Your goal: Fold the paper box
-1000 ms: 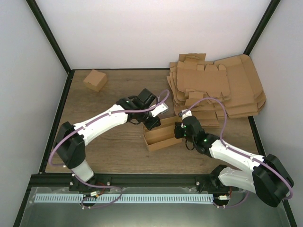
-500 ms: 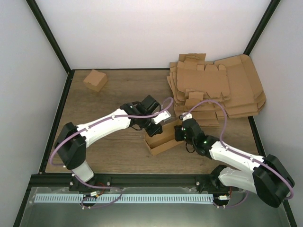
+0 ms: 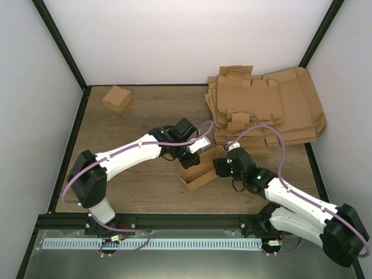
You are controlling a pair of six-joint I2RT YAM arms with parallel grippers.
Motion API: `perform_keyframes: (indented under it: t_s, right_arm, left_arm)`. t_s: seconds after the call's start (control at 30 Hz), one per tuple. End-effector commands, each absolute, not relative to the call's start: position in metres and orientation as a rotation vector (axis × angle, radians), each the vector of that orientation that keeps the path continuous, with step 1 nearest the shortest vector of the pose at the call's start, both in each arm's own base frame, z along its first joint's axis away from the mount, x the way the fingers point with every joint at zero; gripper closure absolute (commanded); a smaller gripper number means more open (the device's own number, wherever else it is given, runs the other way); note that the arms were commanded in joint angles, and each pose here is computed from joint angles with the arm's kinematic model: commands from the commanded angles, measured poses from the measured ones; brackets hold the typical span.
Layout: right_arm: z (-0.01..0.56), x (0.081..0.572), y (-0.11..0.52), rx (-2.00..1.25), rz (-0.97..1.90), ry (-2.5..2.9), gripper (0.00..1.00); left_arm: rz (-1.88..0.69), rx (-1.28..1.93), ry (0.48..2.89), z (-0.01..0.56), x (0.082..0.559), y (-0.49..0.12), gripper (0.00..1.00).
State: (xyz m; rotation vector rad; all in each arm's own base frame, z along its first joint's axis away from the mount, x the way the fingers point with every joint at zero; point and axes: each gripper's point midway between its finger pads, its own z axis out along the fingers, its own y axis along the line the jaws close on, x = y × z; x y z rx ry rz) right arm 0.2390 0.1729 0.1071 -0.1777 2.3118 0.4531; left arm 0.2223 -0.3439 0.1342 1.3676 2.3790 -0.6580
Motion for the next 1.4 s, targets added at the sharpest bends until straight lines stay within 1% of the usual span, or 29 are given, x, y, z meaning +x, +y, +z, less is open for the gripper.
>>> perform_keyframes:
  t_s: [0.0,0.07,0.17,0.33,0.57,0.67,0.7,0.77,0.83,0.9,1.0,1.07,1.13,1.3,1.37]
  right_arm:
    - [0.126,0.23,0.182,-0.14,0.56,2.343,0.36]
    - [0.128,0.225,0.186,-0.12,0.606,2.367,0.32]
    - [0.129,0.218,0.19,-0.096,0.655,2.416,0.3]
    - [0.126,0.207,0.187,-0.046,0.662,2.5,0.31]
    - [0.129,0.195,0.189,-0.049,0.72,2.529,0.34]
    - [0.131,0.196,0.182,-0.007,0.689,2.535,0.34]
    - [0.131,0.197,0.179,0.019,0.672,2.535,0.34]
    - [0.131,0.2,0.172,0.082,0.624,2.542,0.29]
    - [0.127,0.198,0.172,0.089,0.62,2.568,0.28]
    - [0.122,0.192,0.177,0.087,0.656,2.601,0.32]
    - [0.114,0.182,0.185,0.081,0.744,2.633,0.43]
    - [0.112,0.177,0.19,0.068,0.807,2.63,0.46]
    - [0.111,0.172,0.192,0.056,0.839,2.635,0.5]
    - [0.105,0.162,0.195,0.011,0.877,2.672,0.62]
    - [0.1,0.159,0.195,0.001,0.883,2.687,0.69]
  left_arm:
    - [-0.661,1.367,2.39,0.13,0.222,-0.347,0.9]
    - [-0.66,1.364,2.396,0.129,0.221,-0.346,0.9]
    - [-0.658,1.364,2.399,0.129,0.22,-0.346,0.9]
    - [-0.648,1.361,2.403,0.128,0.22,-0.346,0.9]
    - [-0.625,1.353,2.42,0.125,0.224,-0.346,0.9]
    - [-0.622,1.353,2.418,0.125,0.225,-0.347,0.9]
    - [-0.622,1.352,2.42,0.125,0.225,-0.346,0.9]
    - [-0.619,1.353,2.419,0.125,0.225,-0.346,0.9]
    - [-0.615,1.355,2.419,0.125,0.225,-0.346,0.9]
    - [-0.616,1.355,2.417,0.126,0.226,-0.347,0.9]
    - [-0.614,1.354,2.417,0.126,0.226,-0.347,0.9]
    - [-0.614,1.353,2.417,0.126,0.226,-0.347,0.9]
    - [-0.62,1.354,2.419,0.125,0.226,-0.347,0.9]
    - [-0.626,1.353,2.414,0.127,0.226,-0.348,0.9]
    - [-0.624,1.353,2.415,0.128,0.226,-0.348,0.9]
